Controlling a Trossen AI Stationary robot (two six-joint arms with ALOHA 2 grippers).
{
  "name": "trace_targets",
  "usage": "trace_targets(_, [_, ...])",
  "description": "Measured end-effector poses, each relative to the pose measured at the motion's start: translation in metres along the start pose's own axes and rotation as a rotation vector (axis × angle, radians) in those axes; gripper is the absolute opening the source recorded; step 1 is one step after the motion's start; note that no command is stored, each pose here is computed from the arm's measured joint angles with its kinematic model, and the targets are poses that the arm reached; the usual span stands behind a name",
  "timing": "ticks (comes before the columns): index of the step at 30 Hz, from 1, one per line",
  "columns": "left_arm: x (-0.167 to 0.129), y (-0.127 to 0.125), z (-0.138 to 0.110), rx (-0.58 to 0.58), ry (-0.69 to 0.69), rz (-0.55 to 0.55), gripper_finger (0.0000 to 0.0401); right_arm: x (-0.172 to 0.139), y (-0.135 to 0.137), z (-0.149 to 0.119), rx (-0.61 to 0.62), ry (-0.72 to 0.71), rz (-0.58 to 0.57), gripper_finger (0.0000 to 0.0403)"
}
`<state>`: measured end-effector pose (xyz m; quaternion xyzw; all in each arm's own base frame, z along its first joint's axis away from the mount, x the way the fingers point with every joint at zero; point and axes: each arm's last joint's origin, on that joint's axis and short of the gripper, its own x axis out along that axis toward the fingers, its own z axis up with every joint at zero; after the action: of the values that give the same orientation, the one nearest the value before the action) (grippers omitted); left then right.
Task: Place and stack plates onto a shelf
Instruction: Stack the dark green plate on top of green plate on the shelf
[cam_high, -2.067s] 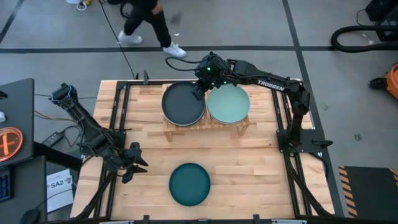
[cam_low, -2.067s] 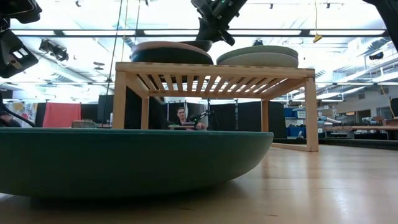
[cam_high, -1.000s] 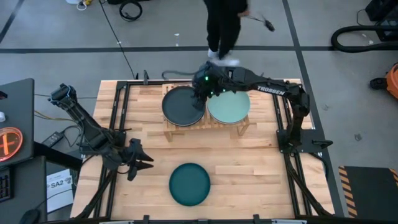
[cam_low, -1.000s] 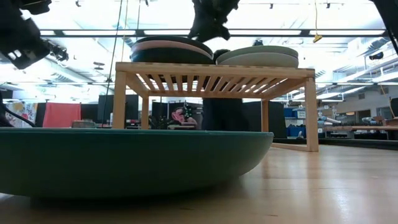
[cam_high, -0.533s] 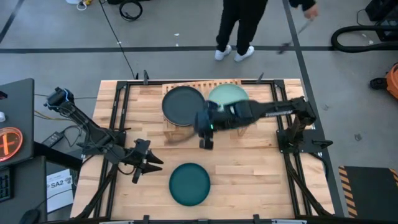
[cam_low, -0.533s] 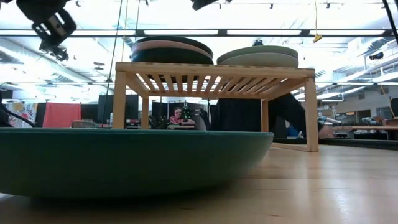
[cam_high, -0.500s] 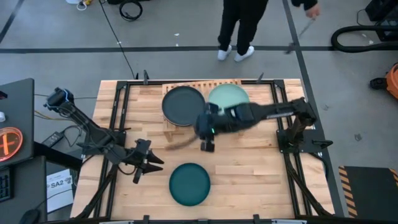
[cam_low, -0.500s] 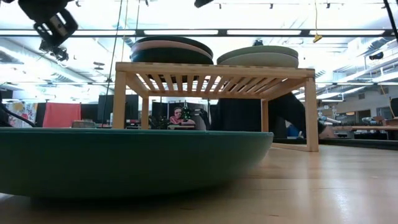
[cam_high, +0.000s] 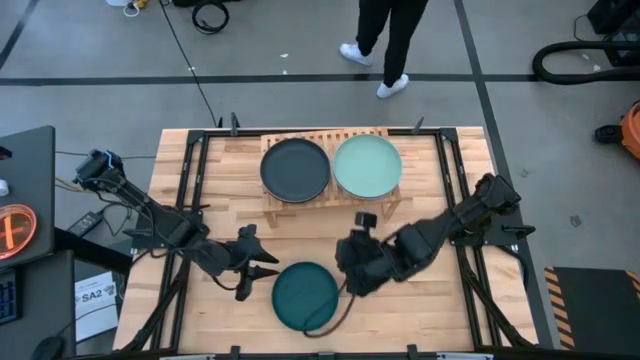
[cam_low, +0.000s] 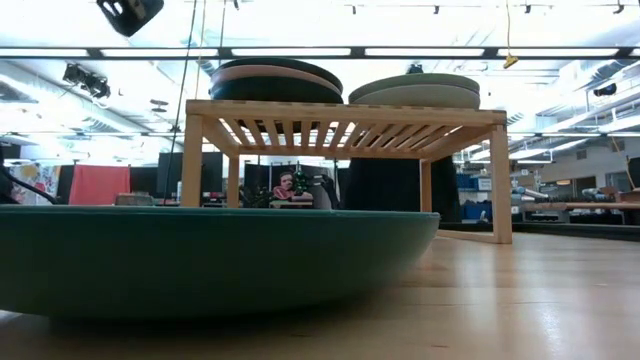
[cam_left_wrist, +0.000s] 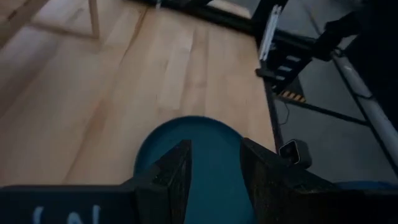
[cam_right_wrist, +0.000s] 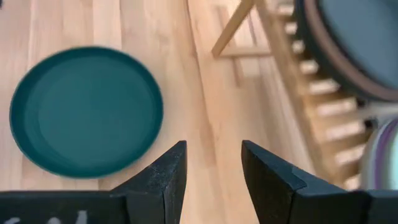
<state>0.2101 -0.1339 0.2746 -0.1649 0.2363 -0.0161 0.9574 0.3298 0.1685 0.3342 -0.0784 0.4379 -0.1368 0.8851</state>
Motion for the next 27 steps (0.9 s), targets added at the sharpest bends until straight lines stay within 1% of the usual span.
trace_targets(5, [0.012,-0.001,0.000,-0.081,0.096,0.092,0.0142,0.009,0.017,-0.023,0.089,0.041,-0.023,0.0158])
trace_targets(8, [0.020,0.002,-0.009,-0.139,0.149,0.144,0.0142,0.015,0.024,-0.036,0.132,0.067,-0.034,0.0158])
trace_targets(12, [0.031,0.007,-0.023,-0.204,0.262,0.201,0.0142,0.027,0.031,-0.051,0.184,0.092,-0.051,0.0158])
trace_targets(14, [0.037,0.009,-0.030,-0.219,0.313,0.236,0.0142,0.034,0.033,-0.056,0.213,0.090,-0.049,0.0158])
trace_targets(17, [0.047,0.011,-0.041,-0.230,0.361,0.286,0.0142,0.043,0.037,-0.064,0.226,0.103,-0.029,0.0159])
trace_targets(23, [0.068,0.013,-0.060,-0.255,0.426,0.347,0.0142,0.060,0.046,-0.077,0.259,0.104,0.046,0.0158])
trace_targets(27, [0.079,0.016,-0.071,-0.272,0.452,0.390,0.0142,0.067,0.048,-0.084,0.262,0.110,0.061,0.0159])
